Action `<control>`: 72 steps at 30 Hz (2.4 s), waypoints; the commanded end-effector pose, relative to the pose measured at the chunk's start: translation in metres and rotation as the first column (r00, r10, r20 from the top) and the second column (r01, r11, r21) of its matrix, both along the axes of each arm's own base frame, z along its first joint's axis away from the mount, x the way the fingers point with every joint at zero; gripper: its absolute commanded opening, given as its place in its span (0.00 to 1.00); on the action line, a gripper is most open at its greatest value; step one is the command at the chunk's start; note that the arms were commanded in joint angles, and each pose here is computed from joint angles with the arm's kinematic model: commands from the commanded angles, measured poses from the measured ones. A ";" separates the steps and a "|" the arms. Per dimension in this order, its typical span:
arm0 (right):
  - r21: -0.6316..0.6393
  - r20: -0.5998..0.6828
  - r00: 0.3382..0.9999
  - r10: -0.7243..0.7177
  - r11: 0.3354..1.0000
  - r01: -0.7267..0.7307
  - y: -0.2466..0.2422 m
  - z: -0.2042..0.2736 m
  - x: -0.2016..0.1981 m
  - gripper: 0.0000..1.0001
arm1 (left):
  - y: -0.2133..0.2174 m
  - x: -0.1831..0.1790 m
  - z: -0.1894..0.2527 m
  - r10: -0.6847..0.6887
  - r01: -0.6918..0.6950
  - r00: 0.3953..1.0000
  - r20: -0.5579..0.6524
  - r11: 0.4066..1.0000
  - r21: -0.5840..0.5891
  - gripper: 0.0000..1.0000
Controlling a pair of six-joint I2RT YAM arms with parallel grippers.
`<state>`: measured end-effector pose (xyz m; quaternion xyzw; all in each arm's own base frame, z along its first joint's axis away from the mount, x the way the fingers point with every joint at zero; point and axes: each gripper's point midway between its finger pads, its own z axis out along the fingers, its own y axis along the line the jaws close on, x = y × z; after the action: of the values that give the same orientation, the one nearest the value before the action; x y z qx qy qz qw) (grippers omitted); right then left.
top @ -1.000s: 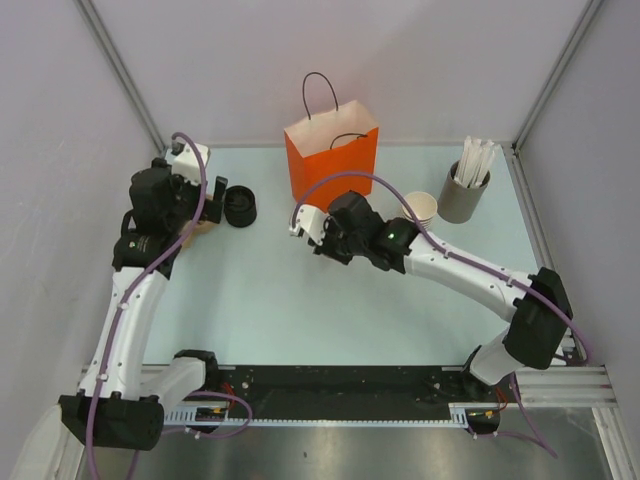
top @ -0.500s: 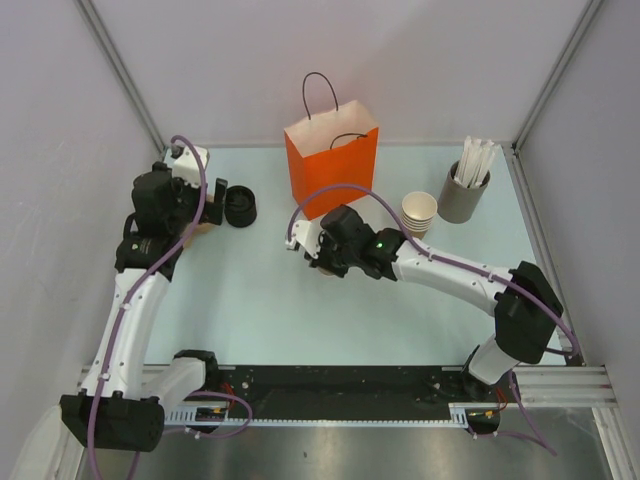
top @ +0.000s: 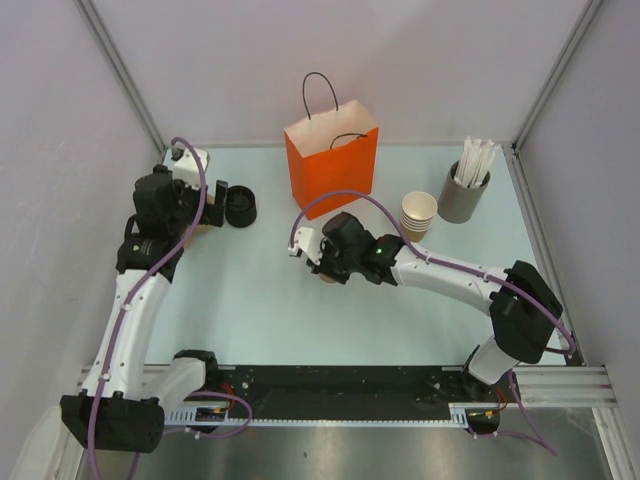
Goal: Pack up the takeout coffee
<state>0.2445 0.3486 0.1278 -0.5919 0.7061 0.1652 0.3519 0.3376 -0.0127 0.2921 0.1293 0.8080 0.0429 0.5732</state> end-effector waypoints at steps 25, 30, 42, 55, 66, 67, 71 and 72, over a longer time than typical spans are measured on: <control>0.028 0.002 1.000 0.029 0.999 -0.029 0.014 -0.011 -0.004 0.00 | 0.001 -0.003 0.007 0.007 -0.006 0.999 0.051 1.000 -0.026 0.99; 0.017 -0.010 0.999 0.039 0.999 -0.038 0.013 -0.016 -0.006 0.05 | 0.000 -0.003 0.007 0.008 -0.006 0.999 0.051 1.000 -0.028 0.99; 0.011 -0.006 0.999 0.049 0.999 -0.049 0.013 -0.016 -0.008 0.11 | 0.000 -0.002 0.007 0.008 -0.007 0.999 0.049 1.000 -0.029 0.99; 0.074 0.070 0.996 0.053 0.996 -0.058 0.011 0.022 -0.006 0.45 | 0.001 -0.003 0.007 0.011 -0.009 0.999 0.049 0.999 -0.032 1.00; 0.094 0.101 0.991 0.084 0.991 -0.094 0.005 0.043 -0.012 0.87 | 0.000 -0.001 0.004 0.009 -0.008 0.999 0.037 1.000 -0.030 0.99; 0.100 0.101 0.991 0.089 0.990 -0.099 0.004 0.046 -0.013 0.88 | 0.000 -0.001 0.004 0.008 -0.007 0.999 0.036 1.000 -0.029 0.99; 0.104 0.104 0.990 0.098 0.989 -0.109 0.002 0.049 -0.015 0.95 | 0.001 0.002 0.004 0.009 -0.008 1.000 0.028 1.000 -0.026 0.99; 0.106 0.106 0.990 0.097 0.988 -0.108 0.001 0.051 -0.015 0.95 | 0.002 0.003 0.002 0.011 -0.011 1.000 0.018 1.000 -0.019 1.00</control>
<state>0.2328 0.3504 0.1574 -0.6123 0.6640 0.1813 0.3890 0.3365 -0.0130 0.2837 0.1260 0.8097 0.0403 0.5717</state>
